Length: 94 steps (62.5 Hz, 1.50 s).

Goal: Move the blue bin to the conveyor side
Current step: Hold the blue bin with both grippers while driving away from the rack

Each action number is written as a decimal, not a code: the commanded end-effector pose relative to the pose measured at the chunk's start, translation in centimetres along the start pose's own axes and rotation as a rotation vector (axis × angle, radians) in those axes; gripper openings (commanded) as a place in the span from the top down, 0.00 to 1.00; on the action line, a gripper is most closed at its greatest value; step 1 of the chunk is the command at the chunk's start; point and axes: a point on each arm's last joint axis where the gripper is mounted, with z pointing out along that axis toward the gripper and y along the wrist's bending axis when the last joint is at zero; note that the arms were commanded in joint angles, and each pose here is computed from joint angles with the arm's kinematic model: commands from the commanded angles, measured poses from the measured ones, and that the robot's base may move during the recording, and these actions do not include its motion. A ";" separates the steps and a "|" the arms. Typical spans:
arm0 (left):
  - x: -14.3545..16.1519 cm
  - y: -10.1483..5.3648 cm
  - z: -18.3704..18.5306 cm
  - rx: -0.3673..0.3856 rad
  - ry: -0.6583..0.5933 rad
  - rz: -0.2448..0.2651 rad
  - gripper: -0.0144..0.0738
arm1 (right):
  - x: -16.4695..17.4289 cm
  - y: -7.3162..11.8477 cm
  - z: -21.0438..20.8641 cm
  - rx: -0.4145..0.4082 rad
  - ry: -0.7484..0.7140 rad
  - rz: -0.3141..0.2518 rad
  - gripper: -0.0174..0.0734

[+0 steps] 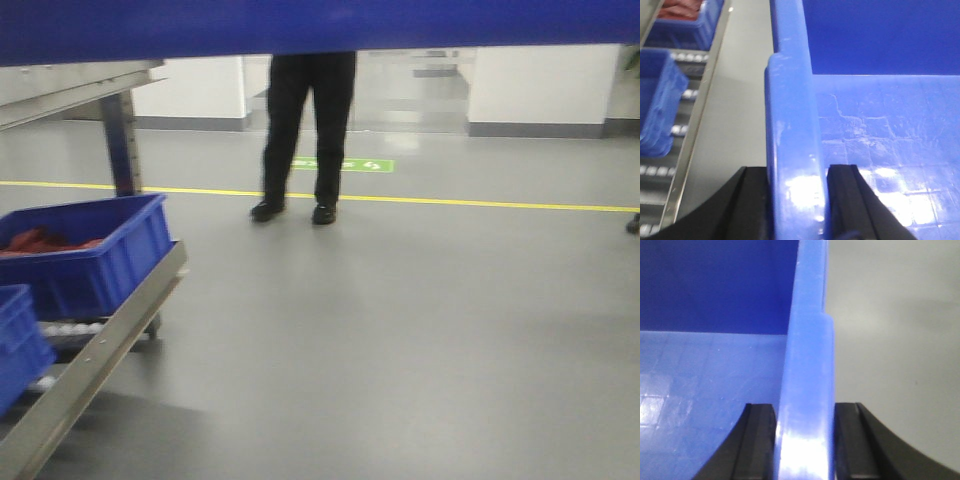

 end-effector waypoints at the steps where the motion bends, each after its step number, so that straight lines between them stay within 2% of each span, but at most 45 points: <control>1: -0.8 -0.2 -1.1 0.039 -0.119 0.016 0.86 | -1.0 -0.1 -1.2 0.008 -0.139 -0.021 0.91; 63: -0.9 -0.2 -1.1 0.038 -0.121 0.017 0.86 | -1.0 -0.1 -1.2 0.008 -0.139 -0.021 0.91; 94: -1.4 -0.4 -1.1 0.057 -0.178 0.017 0.86 | -1.0 -0.1 -1.2 0.008 -0.139 -0.021 0.91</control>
